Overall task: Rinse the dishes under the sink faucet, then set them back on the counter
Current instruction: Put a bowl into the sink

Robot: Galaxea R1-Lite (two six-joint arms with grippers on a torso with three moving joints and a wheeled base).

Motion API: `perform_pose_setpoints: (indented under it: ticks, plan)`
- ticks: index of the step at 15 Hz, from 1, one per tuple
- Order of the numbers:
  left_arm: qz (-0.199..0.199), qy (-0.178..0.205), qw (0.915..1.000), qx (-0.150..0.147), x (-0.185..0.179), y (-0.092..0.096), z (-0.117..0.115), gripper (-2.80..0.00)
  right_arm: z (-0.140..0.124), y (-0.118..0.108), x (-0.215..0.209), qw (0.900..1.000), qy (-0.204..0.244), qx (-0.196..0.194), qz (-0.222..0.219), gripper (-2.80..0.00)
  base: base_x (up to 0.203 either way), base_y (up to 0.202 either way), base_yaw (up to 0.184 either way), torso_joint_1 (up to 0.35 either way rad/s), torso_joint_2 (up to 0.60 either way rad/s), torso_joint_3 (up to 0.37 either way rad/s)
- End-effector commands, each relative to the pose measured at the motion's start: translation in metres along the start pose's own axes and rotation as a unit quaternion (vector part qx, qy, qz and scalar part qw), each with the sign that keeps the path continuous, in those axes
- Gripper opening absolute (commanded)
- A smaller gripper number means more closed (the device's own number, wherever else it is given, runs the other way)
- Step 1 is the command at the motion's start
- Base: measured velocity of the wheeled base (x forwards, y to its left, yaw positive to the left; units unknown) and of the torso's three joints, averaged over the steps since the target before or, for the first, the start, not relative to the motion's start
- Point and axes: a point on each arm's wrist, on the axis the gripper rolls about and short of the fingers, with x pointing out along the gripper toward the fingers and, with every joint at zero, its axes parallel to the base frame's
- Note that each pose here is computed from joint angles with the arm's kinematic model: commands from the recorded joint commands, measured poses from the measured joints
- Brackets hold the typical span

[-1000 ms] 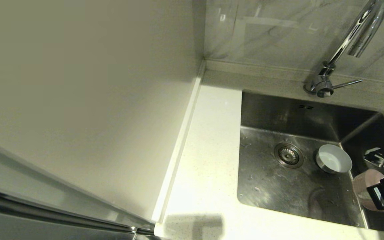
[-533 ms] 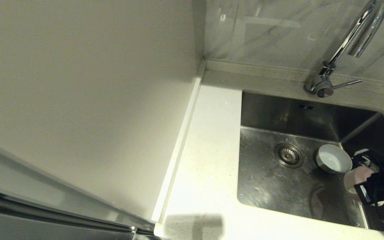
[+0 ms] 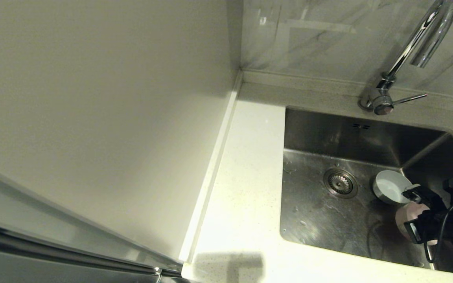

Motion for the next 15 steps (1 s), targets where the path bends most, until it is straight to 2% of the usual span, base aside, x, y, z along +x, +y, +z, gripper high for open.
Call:
perform_pose_setpoints:
  ticks: [1, 5, 9, 13, 15]
  plan:
    - [0.000, 0.001, 1.0000, 0.000, 0.000, 0.000, -0.001, -2.80, -0.011, 0.001, 0.019, 1.000, 0.020, 0.004, 0.010, -2.80, 0.000, 0.000, 0.000, 0.000, 0.00, 0.000]
    - [0.000, 0.001, 1.0000, 0.000, 0.000, 0.000, -0.001, -2.80, -0.015, -0.001, 0.033, 0.999, 0.030, 0.007, 0.014, -2.80, 0.000, 0.000, 0.000, 0.000, 0.00, 0.000]
    - [0.000, 0.001, 1.0000, 0.000, 0.000, 0.000, -0.001, -2.80, -0.009, -0.010, 0.053, 1.000, -0.001, 0.008, -0.003, -2.80, 0.000, 0.000, 0.000, 0.000, 0.00, 0.000]
    - [0.000, 0.001, 1.0000, 0.000, 0.000, 0.000, -0.001, -2.80, -0.015, -0.013, 0.078, 1.000, -0.015, 0.018, -0.009, -2.80, 0.000, 0.000, 0.000, 0.000, 0.00, 0.000]
    - [0.000, 0.001, 1.0000, 0.000, 0.000, 0.000, -0.001, -2.80, -0.013, -0.016, 0.087, 0.999, -0.041, 0.012, -0.024, -2.80, 0.000, 0.000, 0.000, 0.000, 0.00, 0.000]
